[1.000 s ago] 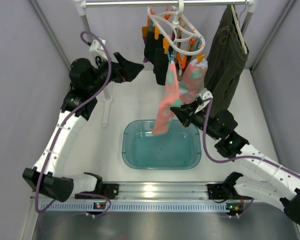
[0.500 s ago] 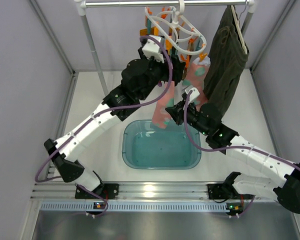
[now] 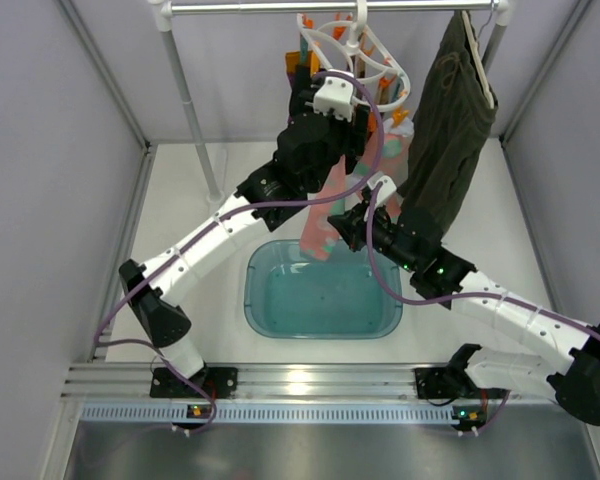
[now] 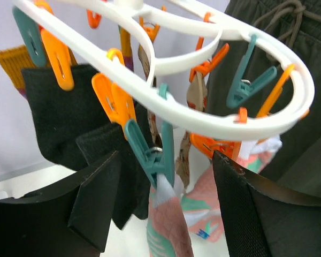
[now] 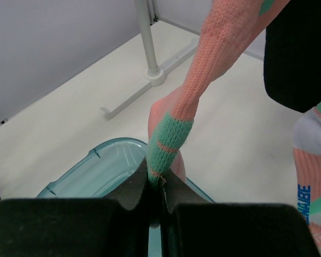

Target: Remove the socks clipped to the hanger

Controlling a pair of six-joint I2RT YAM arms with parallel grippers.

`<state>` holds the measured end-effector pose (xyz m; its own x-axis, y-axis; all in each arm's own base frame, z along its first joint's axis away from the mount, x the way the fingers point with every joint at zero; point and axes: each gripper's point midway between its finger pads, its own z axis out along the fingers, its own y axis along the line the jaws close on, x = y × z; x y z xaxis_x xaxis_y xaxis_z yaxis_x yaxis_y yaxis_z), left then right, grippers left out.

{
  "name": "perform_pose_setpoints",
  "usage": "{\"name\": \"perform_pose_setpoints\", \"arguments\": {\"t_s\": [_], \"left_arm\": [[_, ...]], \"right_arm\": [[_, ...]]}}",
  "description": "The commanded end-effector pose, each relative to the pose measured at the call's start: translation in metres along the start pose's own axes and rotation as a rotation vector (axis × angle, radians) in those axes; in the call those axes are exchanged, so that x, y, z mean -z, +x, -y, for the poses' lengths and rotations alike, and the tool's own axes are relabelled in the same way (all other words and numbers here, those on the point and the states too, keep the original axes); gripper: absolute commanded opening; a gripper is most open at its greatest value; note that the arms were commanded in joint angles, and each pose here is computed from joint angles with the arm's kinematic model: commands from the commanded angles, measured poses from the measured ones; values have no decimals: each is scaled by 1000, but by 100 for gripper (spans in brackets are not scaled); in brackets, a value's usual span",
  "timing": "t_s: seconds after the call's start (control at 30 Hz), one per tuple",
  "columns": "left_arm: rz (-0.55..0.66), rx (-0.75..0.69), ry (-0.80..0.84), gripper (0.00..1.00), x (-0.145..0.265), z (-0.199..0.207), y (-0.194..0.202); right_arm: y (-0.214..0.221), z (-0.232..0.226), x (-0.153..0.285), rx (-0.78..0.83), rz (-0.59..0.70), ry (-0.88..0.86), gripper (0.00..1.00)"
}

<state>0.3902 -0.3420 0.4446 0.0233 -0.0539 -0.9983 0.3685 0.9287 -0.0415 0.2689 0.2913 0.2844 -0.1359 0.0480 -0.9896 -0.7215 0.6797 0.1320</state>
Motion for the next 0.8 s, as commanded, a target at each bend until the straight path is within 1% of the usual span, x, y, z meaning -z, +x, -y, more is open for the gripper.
{"name": "perform_pose_setpoints", "arguments": {"t_s": [0.0,0.03,0.07,0.13,0.17,0.27,0.3,0.37,0.4,0.5,0.53,0.57,0.77], "left_arm": [[96,-19,-30,72,-5,-6,-38],[99,-23,-33,70,-6,-6,-39],[102,-25,-34,65,-7,-7,-41],[103,-26,-37,63,-11,-9,-40],[103,-26,-37,59,-12,-9,-40],[96,-24,-28,55,-16,-11,-36],[95,-20,-27,45,-17,-11,-35],[96,-18,-14,35,-18,-10,-35],[95,-18,-10,28,-19,-9,-34],[99,-28,-3,17,-22,-7,-35],[102,-30,-4,3,-22,-7,-37],[104,-31,-20,0,-23,-9,-38],[102,-29,-38,0,-23,-13,-37]], "right_arm": [[-25,-18,1,12,55,-64,0],[-25,-18,1,13,53,-63,0],[-24,-18,2,15,52,-63,0],[-24,-18,2,18,52,-63,0],[-23,-18,3,19,50,-64,0],[-25,-19,4,21,56,-70,0],[-26,-18,5,19,58,-67,0],[-27,-18,5,23,59,-67,0],[-28,-18,6,24,61,-67,0],[-26,-19,8,27,56,-69,0],[-25,-18,8,29,53,-68,0],[-21,-17,9,28,41,-66,0],[-4,-23,26,39,6,-110,0]]}}
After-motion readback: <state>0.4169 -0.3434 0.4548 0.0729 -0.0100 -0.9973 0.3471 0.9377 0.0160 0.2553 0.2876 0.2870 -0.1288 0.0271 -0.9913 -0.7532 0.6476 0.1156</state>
